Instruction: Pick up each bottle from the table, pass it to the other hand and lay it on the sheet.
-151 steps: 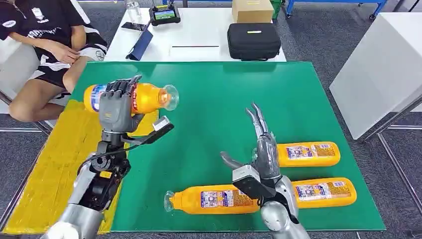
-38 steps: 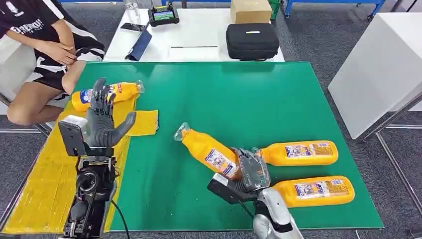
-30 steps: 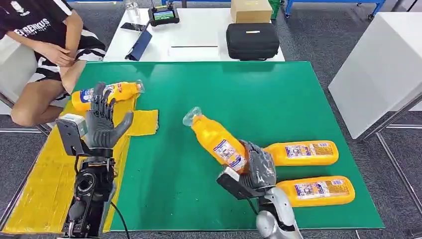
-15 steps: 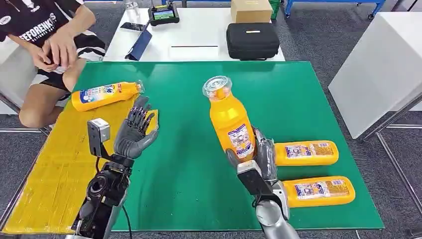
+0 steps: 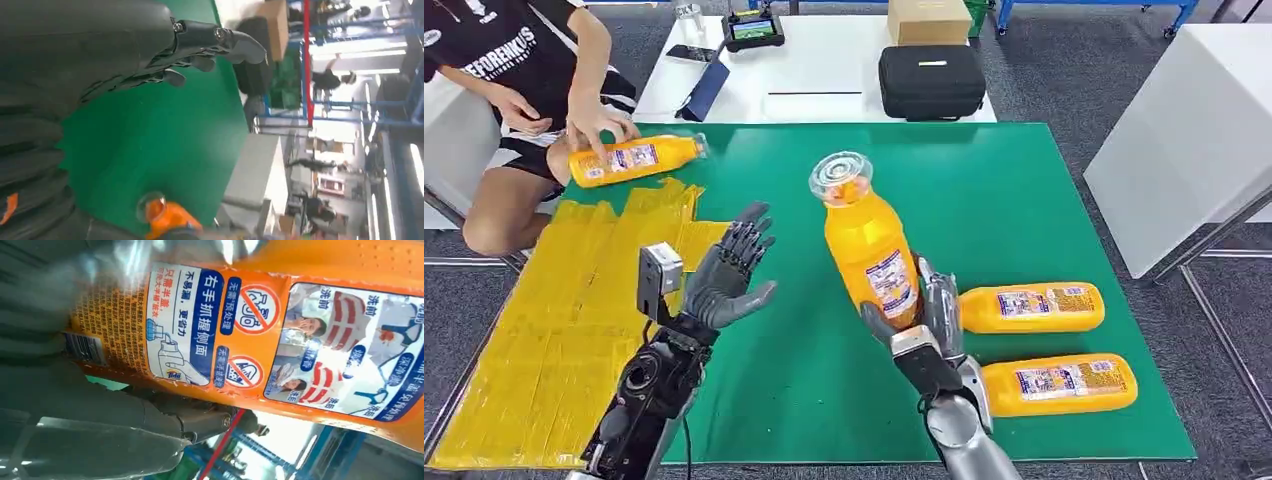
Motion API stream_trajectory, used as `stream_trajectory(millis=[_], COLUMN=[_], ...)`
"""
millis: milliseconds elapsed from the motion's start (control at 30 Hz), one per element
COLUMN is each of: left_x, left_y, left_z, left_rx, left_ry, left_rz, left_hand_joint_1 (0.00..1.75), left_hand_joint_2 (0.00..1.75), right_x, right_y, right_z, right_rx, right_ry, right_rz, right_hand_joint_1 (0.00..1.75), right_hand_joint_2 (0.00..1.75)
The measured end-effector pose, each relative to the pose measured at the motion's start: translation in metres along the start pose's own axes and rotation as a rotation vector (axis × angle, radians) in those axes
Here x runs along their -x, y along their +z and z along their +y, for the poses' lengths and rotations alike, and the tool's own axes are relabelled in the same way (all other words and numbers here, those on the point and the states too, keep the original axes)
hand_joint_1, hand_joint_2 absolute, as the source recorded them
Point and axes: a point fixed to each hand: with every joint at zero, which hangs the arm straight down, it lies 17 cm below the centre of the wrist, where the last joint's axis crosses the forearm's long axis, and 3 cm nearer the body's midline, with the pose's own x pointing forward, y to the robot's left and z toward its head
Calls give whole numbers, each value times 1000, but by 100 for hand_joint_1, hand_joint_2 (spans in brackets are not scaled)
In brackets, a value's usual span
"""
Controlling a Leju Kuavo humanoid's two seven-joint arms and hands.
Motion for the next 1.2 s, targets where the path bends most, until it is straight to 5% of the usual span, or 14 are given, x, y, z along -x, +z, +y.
stream_trajectory(millis=[400,1200], left_x=[-14,-16], left_y=[3,3], left_z=[-43,-56], left_rx=[144,180], left_ry=[118,123], left_rz=[-31,-34], left_hand_joint_1=[0,0], left_hand_joint_2=[175,175], right_x=[-10,-12], right_y=[0,24], right_z=[33,84], right_rx=[-82,-249], right_ry=[67,123], right_rz=[-51,-74], right_hand_joint_1=[175,175], right_hand_joint_2=[175,175])
